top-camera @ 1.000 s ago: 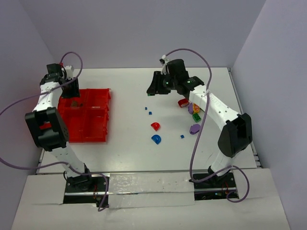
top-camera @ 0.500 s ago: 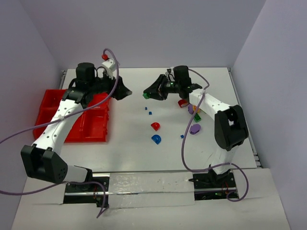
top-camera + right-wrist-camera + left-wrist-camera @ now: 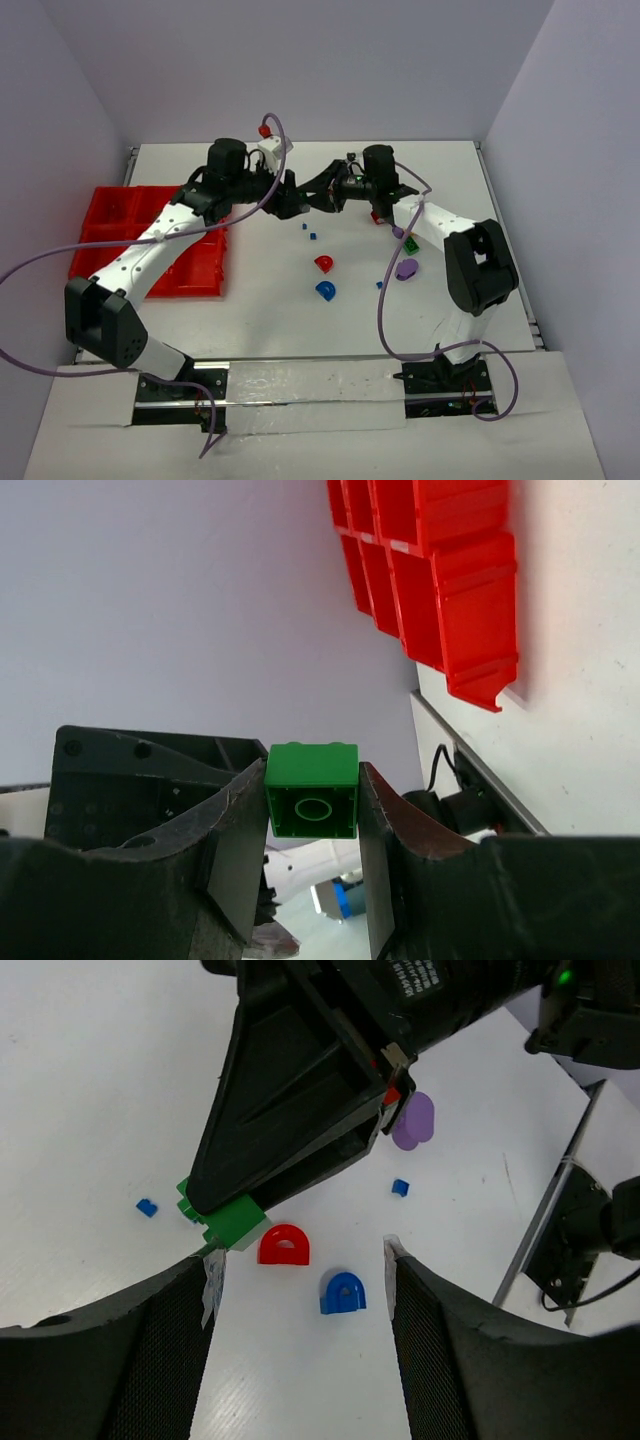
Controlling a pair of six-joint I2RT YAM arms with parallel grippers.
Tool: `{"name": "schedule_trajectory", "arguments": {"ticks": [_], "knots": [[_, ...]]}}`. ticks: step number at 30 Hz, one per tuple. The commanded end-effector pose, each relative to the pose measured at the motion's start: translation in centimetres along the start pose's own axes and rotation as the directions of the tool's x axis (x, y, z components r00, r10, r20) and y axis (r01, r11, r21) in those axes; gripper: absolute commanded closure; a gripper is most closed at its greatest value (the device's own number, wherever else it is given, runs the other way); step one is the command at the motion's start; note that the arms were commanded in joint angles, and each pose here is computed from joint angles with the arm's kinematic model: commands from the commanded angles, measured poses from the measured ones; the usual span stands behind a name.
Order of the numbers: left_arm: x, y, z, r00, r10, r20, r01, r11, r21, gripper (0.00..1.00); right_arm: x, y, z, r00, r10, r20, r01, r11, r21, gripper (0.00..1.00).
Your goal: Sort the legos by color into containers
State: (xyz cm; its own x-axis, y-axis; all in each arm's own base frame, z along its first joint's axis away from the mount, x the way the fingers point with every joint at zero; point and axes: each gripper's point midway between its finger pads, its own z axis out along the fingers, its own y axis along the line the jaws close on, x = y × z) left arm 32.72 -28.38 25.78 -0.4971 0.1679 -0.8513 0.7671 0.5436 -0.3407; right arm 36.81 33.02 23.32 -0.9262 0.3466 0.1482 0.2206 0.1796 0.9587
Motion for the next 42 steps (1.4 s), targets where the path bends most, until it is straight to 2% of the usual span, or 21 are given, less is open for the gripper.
{"name": "schedule_trajectory", "arguments": {"ticks": [1,11,21,23,25,26,27,29,31,32,33,34,35,36,38,40,42], "knots": [[-2.4,1.0,1.2,0.999,0.002,0.053,0.004,0.995,-0.099,0.30,1.8,3.5,-0.9,0.999,-0.047,-0.010,0.046,0.997,-0.060,1.00],[-2.7,4.2,2.4,0.999,-0.030,0.042,0.040,0.965,-0.258,0.42,2.4,3.8,-1.4,0.999,-0.050,-0.011,0.049,0.996,-0.077,1.00],[-1.8,4.7,2.9,0.999,-0.043,0.019,0.047,0.961,-0.273,0.43,2.5,4.1,-1.4,0.998,-0.056,-0.015,0.055,0.994,-0.090,1.00],[-2.1,4.6,2.6,0.999,-0.037,0.030,0.043,0.960,-0.275,0.49,2.3,4.0,-1.4,0.998,-0.054,-0.013,0.053,0.995,-0.087,1.00],[-2.2,4.5,2.5,0.999,-0.031,0.037,0.040,0.961,-0.275,0.63,2.4,3.9,-1.3,0.998,-0.061,-0.012,0.060,0.995,-0.086,0.98],[-2.3,4.4,2.2,0.999,-0.023,0.043,0.034,0.961,-0.276,0.69,2.4,3.7,-1.4,0.998,-0.060,-0.011,0.059,0.995,-0.083,0.89],[-2.4,4.3,1.8,0.999,-0.015,0.052,0.028,0.962,-0.273,0.80,2.3,3.6,-1.4,0.998,-0.063,-0.009,0.062,0.994,-0.086,0.73],[-2.6,4.4,1.0,0.998,-0.009,0.064,0.026,0.961,-0.274,0.91,2.2,3.5,-1.4,0.998,-0.062,-0.007,0.062,0.995,-0.083,0.58],[-2.6,5.6,-0.5,0.997,-0.020,0.069,0.039,0.956,-0.290,1.00,1.5,2.9,-1.5,0.998,-0.066,0.009,0.067,0.996,-0.066,0.37],[-2.4,5.7,-0.5,0.998,-0.021,0.065,0.040,0.956,-0.291,1.00,1.1,2.7,-1.7,0.998,-0.064,0.020,0.066,0.996,-0.059,0.29],[-2.3,7.3,-1.9,0.997,-0.043,0.071,0.063,0.947,-0.316,1.00,0.4,2.5,-1.9,0.995,-0.090,0.036,0.092,0.994,-0.054,0.16],[-1.9,9.3,-3.3,0.996,-0.065,0.068,0.085,0.930,-0.357,1.00,-0.7,1.8,-2.4,0.993,-0.104,0.062,0.105,0.994,-0.018,0.07],[-1.7,11.9,-5.2,0.993,-0.089,0.078,0.113,0.902,-0.418,1.00,-2.3,1.3,-3.2,0.987,-0.120,0.105,0.120,0.993,0.009,0.04],[-1.4,12.9,-5.9,0.992,-0.103,0.075,0.126,0.884,-0.450,1.00,-2.8,1.0,-3.5,0.983,-0.143,0.114,0.141,0.990,0.033,0.02],[-0.8,17.1,-8.9,0.986,-0.139,0.089,0.165,0.811,-0.561,1.00,-5.4,1.1,-5.1,0.960,-0.209,0.185,0.197,0.977,0.080,0.01],[0.8,21.4,-12.0,0.989,-0.138,0.046,0.130,0.699,-0.703,1.00,-7.9,0.2,-7.2,0.909,-0.333,0.250,0.288,0.936,0.201,0.00],[2.0,23.7,-13.2,0.989,-0.147,0.026,0.113,0.629,-0.769,1.00,-8.5,0.3,-8.3,0.863,-0.439,0.251,0.372,0.887,0.273,0.00]]}}
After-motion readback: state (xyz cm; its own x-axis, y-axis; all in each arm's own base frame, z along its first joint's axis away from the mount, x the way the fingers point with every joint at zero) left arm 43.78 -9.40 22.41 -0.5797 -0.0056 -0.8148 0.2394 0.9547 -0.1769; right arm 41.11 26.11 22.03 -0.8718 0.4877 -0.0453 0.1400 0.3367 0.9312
